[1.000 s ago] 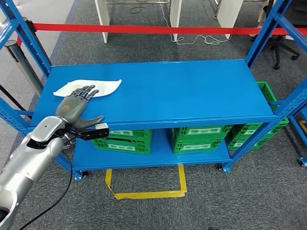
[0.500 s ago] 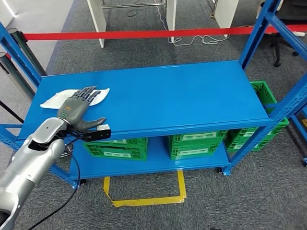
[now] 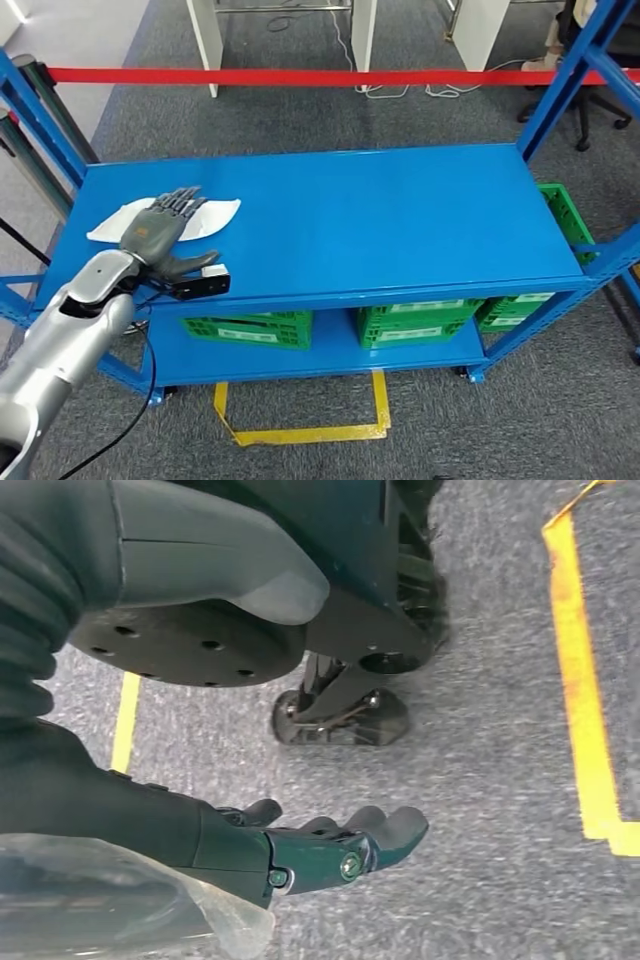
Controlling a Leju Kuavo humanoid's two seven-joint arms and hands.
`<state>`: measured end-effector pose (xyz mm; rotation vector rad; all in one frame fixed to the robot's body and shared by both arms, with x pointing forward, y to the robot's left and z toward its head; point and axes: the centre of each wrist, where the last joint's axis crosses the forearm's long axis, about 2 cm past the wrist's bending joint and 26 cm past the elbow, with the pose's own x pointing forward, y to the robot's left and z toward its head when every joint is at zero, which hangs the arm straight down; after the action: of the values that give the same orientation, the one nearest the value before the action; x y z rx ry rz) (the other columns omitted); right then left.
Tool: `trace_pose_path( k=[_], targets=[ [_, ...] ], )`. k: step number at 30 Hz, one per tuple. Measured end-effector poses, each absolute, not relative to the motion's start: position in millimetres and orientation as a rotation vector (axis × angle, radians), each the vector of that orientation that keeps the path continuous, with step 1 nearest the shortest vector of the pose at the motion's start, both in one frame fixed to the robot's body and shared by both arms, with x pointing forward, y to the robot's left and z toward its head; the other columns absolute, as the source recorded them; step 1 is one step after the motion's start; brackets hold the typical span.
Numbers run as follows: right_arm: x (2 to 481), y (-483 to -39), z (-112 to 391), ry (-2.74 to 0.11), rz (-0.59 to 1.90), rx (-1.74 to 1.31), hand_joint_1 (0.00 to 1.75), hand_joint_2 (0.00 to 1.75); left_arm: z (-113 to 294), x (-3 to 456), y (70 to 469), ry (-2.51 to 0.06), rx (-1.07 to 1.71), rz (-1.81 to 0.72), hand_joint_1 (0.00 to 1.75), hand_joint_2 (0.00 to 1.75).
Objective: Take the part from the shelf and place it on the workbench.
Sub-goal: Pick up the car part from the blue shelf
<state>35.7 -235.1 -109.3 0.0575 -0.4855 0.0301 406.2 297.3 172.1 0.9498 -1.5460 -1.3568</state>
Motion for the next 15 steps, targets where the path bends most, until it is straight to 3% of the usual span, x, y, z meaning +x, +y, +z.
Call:
trace_pose_path(
  k=[10,14,15],
  targets=[
    [35.5,-234.8,-109.3,-0.483,0.031,0.056,0.00,1.75,164.2,401.1,296.7,-1.555,0.952,-1.344,0.00,0.00],
    [35.8,-234.7,-109.2,-0.484,0.032,0.056,0.00,1.75,163.0,400.1,297.1,-1.565,0.960,-1.331,0.00,1.75],
    [36.0,-234.7,-109.2,-0.484,0.032,0.056,0.00,1.75,162.4,399.6,297.3,-1.567,0.964,-1.328,0.00,1.75]
  ],
)
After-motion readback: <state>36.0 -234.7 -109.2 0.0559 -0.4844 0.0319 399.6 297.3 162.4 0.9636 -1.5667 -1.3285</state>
